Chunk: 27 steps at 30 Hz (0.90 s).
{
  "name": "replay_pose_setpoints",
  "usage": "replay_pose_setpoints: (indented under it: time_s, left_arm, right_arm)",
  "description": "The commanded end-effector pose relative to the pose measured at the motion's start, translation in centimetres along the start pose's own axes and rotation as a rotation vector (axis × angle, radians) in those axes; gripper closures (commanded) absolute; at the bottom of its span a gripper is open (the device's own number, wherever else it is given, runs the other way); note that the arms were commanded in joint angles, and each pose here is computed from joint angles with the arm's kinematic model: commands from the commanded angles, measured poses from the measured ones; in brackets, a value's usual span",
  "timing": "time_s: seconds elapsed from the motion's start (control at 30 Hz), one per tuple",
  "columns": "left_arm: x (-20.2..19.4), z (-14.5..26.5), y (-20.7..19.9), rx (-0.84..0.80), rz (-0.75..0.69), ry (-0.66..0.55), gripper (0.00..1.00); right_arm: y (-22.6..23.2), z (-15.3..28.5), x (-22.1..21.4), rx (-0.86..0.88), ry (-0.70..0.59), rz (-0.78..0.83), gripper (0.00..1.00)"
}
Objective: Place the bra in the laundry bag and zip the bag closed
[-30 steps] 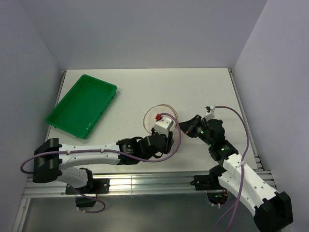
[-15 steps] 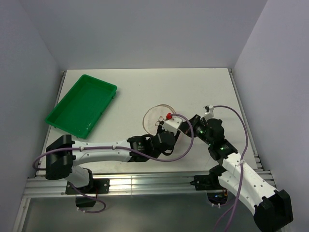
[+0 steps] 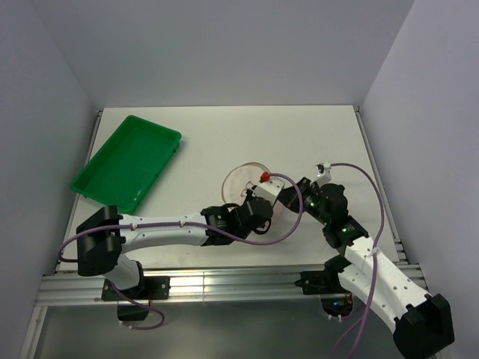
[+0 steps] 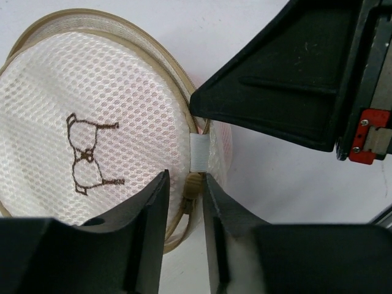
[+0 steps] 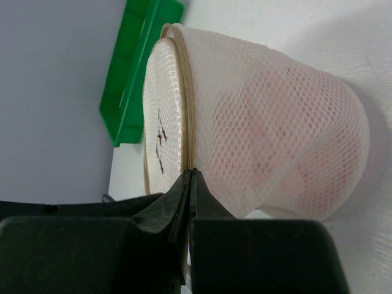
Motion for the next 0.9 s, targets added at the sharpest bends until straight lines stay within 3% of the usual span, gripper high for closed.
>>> replay_pose_setpoints:
  time_s: [0.0, 0.07, 0.17, 0.3, 0.4, 0.5, 0.73, 0.87]
  left_arm:
    - [1.3, 0.0, -1.1, -0.042, 0.008, -0.014, 0.67]
    - [1.2, 0.0, -1.1, -0.050, 0.011, -0.016, 0.75]
    - [1.0, 0.1, -0.8, -0.045, 0.011, -0.018, 0.76]
    - [1.0, -0.1, -0.5, -0.023, -0.003, -0.023, 0.74]
    - [1.0, -0.1, -0.5, -0.023, -0.004, -0.027, 0.63]
    - [1.0, -0.1, -0.3, -0.017, -0.004, -0.029, 0.63]
    - [0.7, 0.0, -0.1, -0.008, -0.009, -0.026, 0.95]
    - [0.8, 0.4, 0.2, -0.018, 0.006, -0.038, 1.00]
  right_arm:
    - [0.7, 0.1, 1.0, 0.034, -0.043, 0.026, 1.00]
    - [0.7, 0.1, 1.0, 0.035, -0.042, 0.024, 1.00]
    - [0.8, 0.0, 1.0, 0.039, -0.043, 0.020, 1.00]
    - [0.9, 0.1, 1.1, 0.042, -0.046, 0.016, 1.00]
    - [1.0, 0.1, 1.2, 0.045, -0.047, 0.013, 1.00]
    - [0.9, 0.1, 1.3, 0.039, -0.053, 0.002, 1.00]
    - [1.1, 0.0, 1.6, 0.042, -0.058, -0.008, 1.00]
    - [1.0, -0.2, 1.6, 0.049, -0.058, -0.024, 1.00]
Point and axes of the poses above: each gripper's point midway between its finger pads, its own z axis back along the fingers, its own y axis along the line the jaws close on, x = y × z, the point moved 3 cm from there along z, back along the fingers, and after that the axes turned 10 degrees about z, right-handed, at the moved point
